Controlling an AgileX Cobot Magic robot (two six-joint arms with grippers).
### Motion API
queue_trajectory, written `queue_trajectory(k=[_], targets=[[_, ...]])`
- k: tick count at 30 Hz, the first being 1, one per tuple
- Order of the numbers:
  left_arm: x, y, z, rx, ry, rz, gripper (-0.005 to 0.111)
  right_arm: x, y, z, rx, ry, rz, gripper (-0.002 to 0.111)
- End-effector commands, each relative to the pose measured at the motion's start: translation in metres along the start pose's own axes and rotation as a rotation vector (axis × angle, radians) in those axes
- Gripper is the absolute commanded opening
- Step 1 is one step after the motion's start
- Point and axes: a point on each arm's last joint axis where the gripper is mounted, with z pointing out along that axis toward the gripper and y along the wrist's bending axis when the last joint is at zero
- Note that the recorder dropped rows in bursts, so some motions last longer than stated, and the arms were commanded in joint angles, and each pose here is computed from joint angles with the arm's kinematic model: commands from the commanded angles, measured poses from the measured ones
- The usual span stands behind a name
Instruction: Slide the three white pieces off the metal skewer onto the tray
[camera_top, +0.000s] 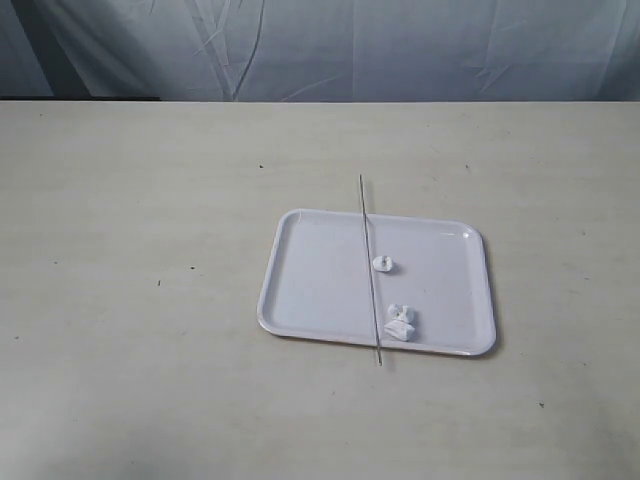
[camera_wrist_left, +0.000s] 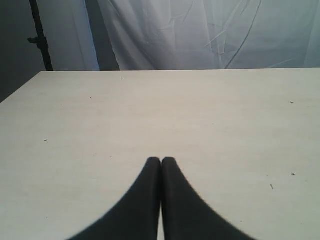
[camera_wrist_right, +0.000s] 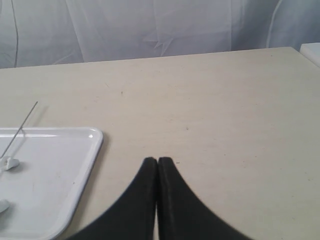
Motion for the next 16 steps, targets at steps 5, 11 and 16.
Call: queue_trajectory(k=[5, 11, 16], targets=[[0.001, 0.0, -0.0003, -0.001, -0.001, -0.013, 0.0, -0.0008, -0.0013, 0.0, 0.016, -0.013, -0.029, -0.001], [0.001, 0.0, -0.0003, -0.001, -0.001, -0.013, 0.0, -0.0008, -0.0013, 0.0, 0.016, -0.013, -0.029, -0.001], [0.001, 0.0, -0.0003, -0.001, -0.001, -0.013, 0.0, -0.0008, -0.0013, 0.0, 0.016, -0.013, -0.028, -0.001]])
